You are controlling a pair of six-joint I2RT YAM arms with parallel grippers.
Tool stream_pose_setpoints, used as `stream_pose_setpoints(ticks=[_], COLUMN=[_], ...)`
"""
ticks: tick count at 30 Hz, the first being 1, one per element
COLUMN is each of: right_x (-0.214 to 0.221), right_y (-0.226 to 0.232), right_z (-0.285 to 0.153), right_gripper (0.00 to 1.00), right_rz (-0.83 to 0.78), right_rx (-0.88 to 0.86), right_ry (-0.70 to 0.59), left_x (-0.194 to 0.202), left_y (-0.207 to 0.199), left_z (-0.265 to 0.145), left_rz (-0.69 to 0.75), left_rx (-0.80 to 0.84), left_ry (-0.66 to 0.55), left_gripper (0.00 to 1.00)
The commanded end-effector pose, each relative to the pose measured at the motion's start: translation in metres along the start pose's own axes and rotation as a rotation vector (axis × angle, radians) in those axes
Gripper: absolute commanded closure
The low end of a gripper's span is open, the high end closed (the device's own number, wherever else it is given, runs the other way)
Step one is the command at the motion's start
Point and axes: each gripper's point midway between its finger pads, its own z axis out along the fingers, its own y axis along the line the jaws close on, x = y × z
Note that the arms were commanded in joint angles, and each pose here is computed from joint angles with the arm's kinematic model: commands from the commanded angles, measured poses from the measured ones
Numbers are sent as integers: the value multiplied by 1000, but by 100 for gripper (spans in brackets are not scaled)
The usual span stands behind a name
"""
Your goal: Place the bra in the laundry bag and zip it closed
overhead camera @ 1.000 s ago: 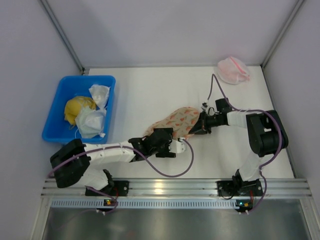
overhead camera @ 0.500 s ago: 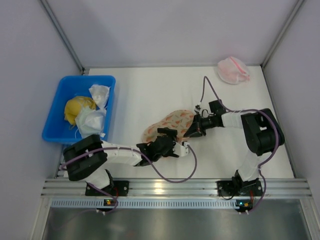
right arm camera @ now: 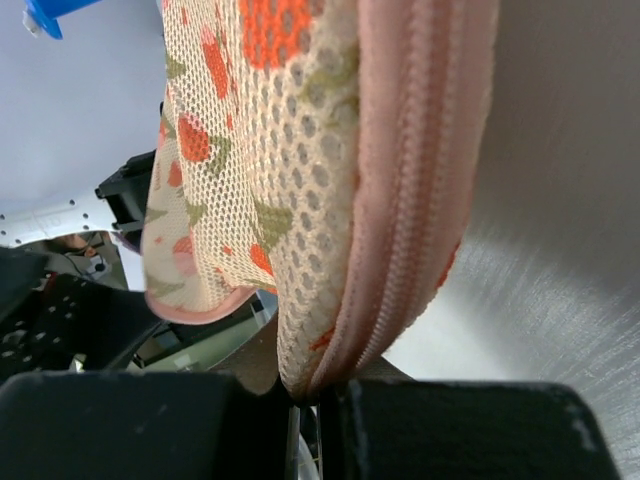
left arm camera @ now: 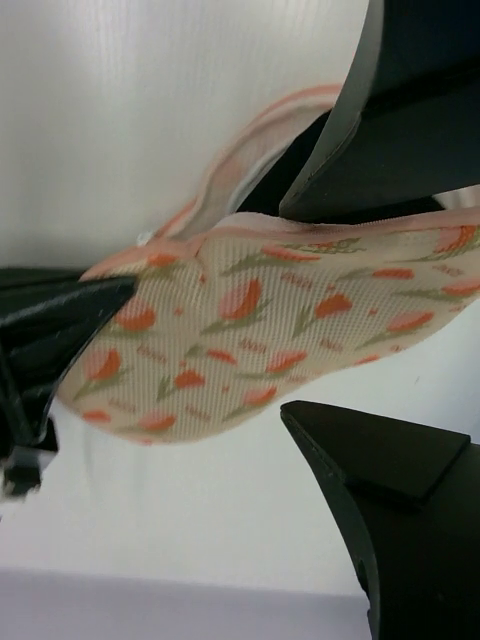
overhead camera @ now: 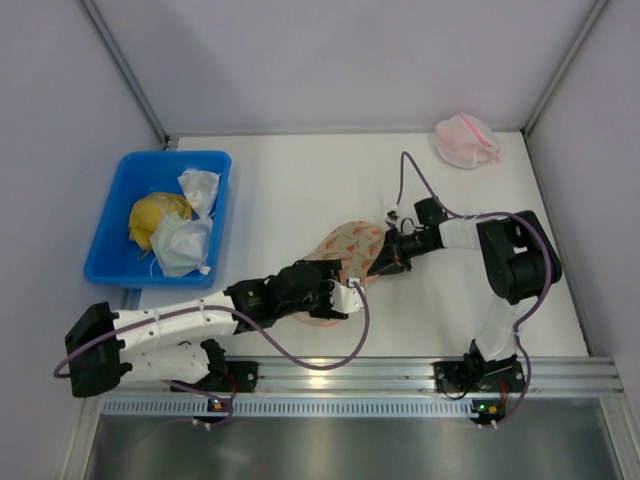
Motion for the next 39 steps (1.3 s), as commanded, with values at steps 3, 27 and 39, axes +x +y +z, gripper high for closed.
stream_pose_setpoints(ticks=[3,27,39], right_x=[-8,-11,-9], right_y=[17,2,11], right_z=[-5,-1,0], right_gripper=[100,100,100], right_rz=[-88,-78,-49], right_rx=[-34,4,-53], right_ry=[-21,1,8], left_x=[24,-1,-39], left_y=[-49,-85,-53], left_z=[-12,-10,24], left_rz=[-61,-71,504], left_rx=[226,480,426], left_ry=[91,37,-84], left_gripper=[39,51,49])
